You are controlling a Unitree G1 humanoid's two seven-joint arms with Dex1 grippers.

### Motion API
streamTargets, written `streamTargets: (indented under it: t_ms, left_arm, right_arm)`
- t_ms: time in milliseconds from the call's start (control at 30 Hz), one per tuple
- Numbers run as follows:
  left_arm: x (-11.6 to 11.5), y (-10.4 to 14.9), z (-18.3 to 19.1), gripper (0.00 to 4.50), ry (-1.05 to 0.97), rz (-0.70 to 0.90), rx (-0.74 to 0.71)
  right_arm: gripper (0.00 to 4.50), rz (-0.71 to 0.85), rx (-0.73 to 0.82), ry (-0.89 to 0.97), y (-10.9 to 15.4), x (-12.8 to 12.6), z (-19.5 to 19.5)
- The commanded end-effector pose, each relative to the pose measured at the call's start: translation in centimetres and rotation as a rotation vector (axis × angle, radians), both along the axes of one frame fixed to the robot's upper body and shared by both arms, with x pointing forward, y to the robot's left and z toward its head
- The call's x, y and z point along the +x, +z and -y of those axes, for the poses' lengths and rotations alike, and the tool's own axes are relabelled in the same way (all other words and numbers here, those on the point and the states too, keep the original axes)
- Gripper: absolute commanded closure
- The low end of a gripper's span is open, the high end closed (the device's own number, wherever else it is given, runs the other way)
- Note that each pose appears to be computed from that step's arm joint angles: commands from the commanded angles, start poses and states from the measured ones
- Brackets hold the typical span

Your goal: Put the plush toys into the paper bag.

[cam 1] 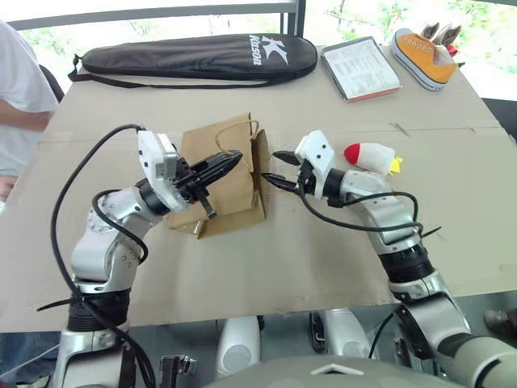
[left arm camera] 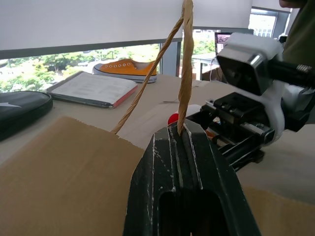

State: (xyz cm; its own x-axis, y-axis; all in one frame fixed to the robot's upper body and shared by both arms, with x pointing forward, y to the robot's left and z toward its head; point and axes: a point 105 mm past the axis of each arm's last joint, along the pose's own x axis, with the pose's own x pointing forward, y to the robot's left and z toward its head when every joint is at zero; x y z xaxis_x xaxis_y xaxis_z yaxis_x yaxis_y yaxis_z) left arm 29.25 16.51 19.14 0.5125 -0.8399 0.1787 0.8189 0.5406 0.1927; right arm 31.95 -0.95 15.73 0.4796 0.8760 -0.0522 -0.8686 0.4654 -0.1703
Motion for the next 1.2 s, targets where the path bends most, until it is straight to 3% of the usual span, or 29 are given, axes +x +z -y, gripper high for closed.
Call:
streamTargets:
  t_ms: [33,200,300,433,600,700,733,800,933,1067,1200]
  left_arm:
    - [0.1,0.3,-0.3,4.5,-0.021,0.052,0.013]
    - [0.1,0.7,-0.2,4.5,-0.079,0.05,0.008]
    - [-0.2,1.3,-0.1,4.5,-0.123,0.043,0.012]
    - [-0.1,2.0,0.3,4.5,-0.155,0.058,0.027]
    - [0.5,2.5,0.9,4.5,-0.167,0.074,0.026]
    - [0.5,2.5,0.9,4.5,-0.172,0.073,0.032]
    - [0.5,2.6,0.9,4.5,-0.171,0.075,0.03]
    - [0.3,2.7,0.8,4.5,-0.169,0.074,0.018]
    - [-0.3,2.8,0.7,4.5,-0.179,0.077,0.017]
    - [-0.8,3.2,1.4,4.5,-0.231,0.063,0.003]
    - [-0.7,3.9,2.1,4.5,-0.267,0.053,-0.038]
  right_arm:
    - [0.51,0.05,0.089,-0.031,3.2,-1.3,1.7]
    - [0.51,0.016,0.061,-0.128,3.8,-3.2,6.5]
    - [0.51,-0.015,-0.077,-0.272,3.1,-3.7,10.9]
    - [0.51,-0.129,-0.272,-0.408,-0.3,-3.6,15.2]
    - [0.51,-0.196,-0.335,-0.423,-4.8,-1.1,16.1]
    - [1.27,-0.187,-0.327,-0.453,-5.3,0.7,17.0]
    - [1.9,-0.174,-0.331,-0.445,-5.2,0.7,17.0]
    - [2.64,-0.166,-0.315,-0.436,-4.8,0.3,17.2]
    - [4.47,-0.032,-0.208,-0.388,-1.3,-0.8,16.9]
    - [4.47,0.261,-0.024,-0.283,6.9,-1.5,12.9]
    - [4.47,0.449,-0.15,-0.152,8.0,-0.9,8.2]
